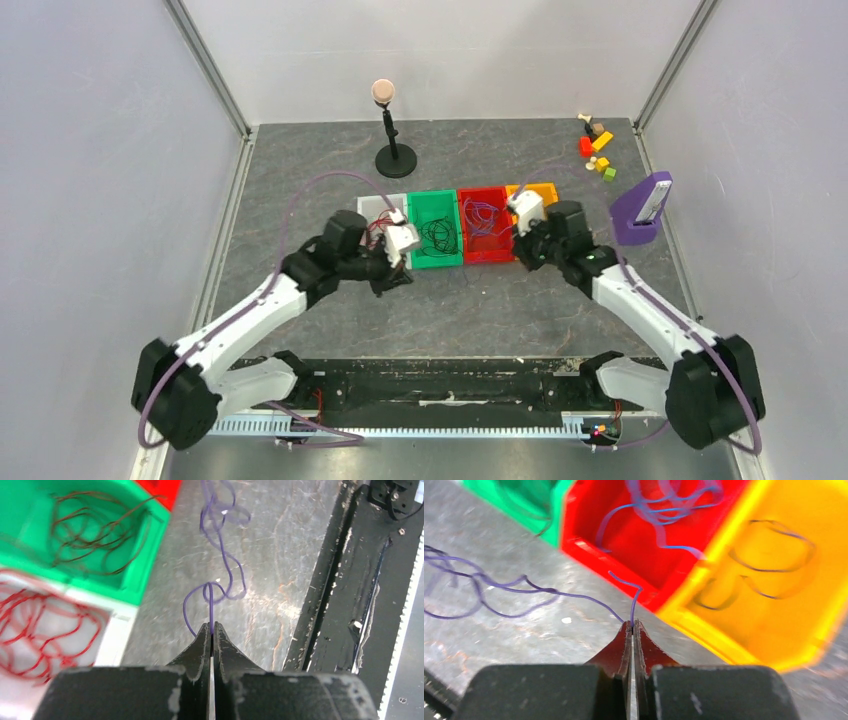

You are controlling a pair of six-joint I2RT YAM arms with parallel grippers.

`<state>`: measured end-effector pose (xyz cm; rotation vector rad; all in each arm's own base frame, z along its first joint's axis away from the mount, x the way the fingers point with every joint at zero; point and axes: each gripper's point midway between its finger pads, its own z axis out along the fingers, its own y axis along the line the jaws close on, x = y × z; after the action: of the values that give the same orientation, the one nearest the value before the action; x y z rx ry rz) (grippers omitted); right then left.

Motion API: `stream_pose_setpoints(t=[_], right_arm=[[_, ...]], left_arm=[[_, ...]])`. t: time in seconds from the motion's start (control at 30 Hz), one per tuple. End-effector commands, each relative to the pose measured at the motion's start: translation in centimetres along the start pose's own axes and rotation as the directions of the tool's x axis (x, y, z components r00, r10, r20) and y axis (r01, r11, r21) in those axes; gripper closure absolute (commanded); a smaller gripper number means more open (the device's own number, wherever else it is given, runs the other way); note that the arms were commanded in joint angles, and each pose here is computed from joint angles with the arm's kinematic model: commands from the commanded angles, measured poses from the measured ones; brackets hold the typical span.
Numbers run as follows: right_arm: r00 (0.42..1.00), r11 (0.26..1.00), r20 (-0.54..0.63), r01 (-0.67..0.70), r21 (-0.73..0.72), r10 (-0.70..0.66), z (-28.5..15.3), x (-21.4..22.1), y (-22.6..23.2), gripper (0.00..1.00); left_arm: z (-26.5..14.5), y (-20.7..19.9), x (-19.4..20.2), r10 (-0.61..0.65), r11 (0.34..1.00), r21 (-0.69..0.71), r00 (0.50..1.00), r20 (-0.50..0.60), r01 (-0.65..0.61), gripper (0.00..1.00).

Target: Untangle the cables

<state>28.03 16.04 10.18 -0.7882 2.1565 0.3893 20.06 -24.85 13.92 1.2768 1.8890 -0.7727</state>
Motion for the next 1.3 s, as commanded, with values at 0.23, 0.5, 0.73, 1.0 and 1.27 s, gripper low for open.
stream_pose_setpoints(t=[0.23, 0.5, 0.73, 1.0, 1.27], right_arm=[[0.986, 0.911, 0.161, -0.113, 0.397, 0.052, -10.6, -4.4, -12.6, 1.0], [0.974, 0.902, 0.201, -0.176, 0.395, 0.102, -12.9, -5.0, -15.0, 1.0], [0.936, 0.985, 0.317, -0.115, -0.13, 0.152, -12.1, -9.2, -5.9, 1.0], [0.922, 0.995, 0.376, -0.09, -0.032, 0.096, -13.4, -12.2, -7.5, 1.0], [0.925, 0.984, 0.379, -0.103, 0.148, 0.04, -13.4, -13.2, -11.8, 1.0]], left_arm=[[-9.2, 3.2, -1.0, -0.039, 0.98, -0.188, 0.992, 0.117, 0.061, 0.98], [-10.0, 3.9, -2.1, -0.129, 0.975, -0.149, 0.969, 0.212, 0.163, 0.98], [-8.3, 0.6, -9.4, -0.085, 0.996, 0.058, 0.94, 0.329, 0.07, 0.98], [-2.2, 0.2, -19.3, -0.049, 0.994, 0.108, 0.919, 0.391, 0.007, 0.98], [6.5, 1.9, -28.5, -0.001, 0.997, 0.066, 0.868, 0.497, -0.037, 0.98]])
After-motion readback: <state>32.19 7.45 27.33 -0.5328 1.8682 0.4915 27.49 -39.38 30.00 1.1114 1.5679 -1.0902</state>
